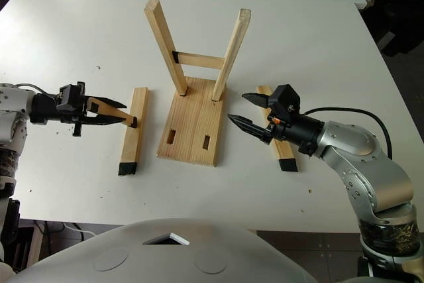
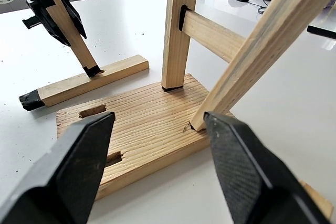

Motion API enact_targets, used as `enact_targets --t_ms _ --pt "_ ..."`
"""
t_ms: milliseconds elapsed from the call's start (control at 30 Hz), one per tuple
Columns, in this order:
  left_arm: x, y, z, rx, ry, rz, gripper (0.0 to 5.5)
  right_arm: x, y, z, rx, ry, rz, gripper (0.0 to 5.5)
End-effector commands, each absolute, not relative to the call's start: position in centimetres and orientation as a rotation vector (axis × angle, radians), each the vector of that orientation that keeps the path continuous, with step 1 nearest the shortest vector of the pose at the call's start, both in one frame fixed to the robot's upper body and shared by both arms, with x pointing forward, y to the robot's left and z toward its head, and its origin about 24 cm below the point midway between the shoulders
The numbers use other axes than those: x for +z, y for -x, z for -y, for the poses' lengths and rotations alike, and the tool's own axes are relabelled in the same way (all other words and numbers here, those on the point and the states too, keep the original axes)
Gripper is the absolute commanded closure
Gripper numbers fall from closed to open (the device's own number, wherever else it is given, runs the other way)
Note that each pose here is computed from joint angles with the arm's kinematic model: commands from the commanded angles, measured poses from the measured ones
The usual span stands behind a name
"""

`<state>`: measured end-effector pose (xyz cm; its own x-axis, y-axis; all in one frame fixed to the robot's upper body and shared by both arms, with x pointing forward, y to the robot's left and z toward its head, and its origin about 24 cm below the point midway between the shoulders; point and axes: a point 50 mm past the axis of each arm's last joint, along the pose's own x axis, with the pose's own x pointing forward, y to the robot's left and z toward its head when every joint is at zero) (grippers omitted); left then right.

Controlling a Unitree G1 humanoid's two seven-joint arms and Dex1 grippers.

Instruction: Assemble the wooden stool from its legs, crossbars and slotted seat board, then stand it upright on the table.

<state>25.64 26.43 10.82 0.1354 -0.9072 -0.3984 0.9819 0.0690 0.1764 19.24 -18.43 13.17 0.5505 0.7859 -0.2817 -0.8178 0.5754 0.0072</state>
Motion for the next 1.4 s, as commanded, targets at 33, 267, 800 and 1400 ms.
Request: enact_targets --t_ms 33,267,800,1400 --pt "10.7 -25.9 -26.7 -1.417 -0.465 -0.235 4.19 13.4 -19.1 18.3 0.964 0.139 -0.266 2.37" --pt "11.0 -26.3 -27.0 -1.422 -0.49 -0.261 4.19 13.2 -18.9 18.2 0.956 0.137 -0.267 2.37" --pt "9.2 -26.6 -26.3 -1.449 -0.464 -0.498 4.19 13.2 -19.1 17.9 0.977 0.154 -0.272 2.37" --pt "7.9 -27.1 -24.2 -1.449 -0.523 -0.484 4.19 13.3 -19.4 17.6 0.99 0.173 -0.271 2.37"
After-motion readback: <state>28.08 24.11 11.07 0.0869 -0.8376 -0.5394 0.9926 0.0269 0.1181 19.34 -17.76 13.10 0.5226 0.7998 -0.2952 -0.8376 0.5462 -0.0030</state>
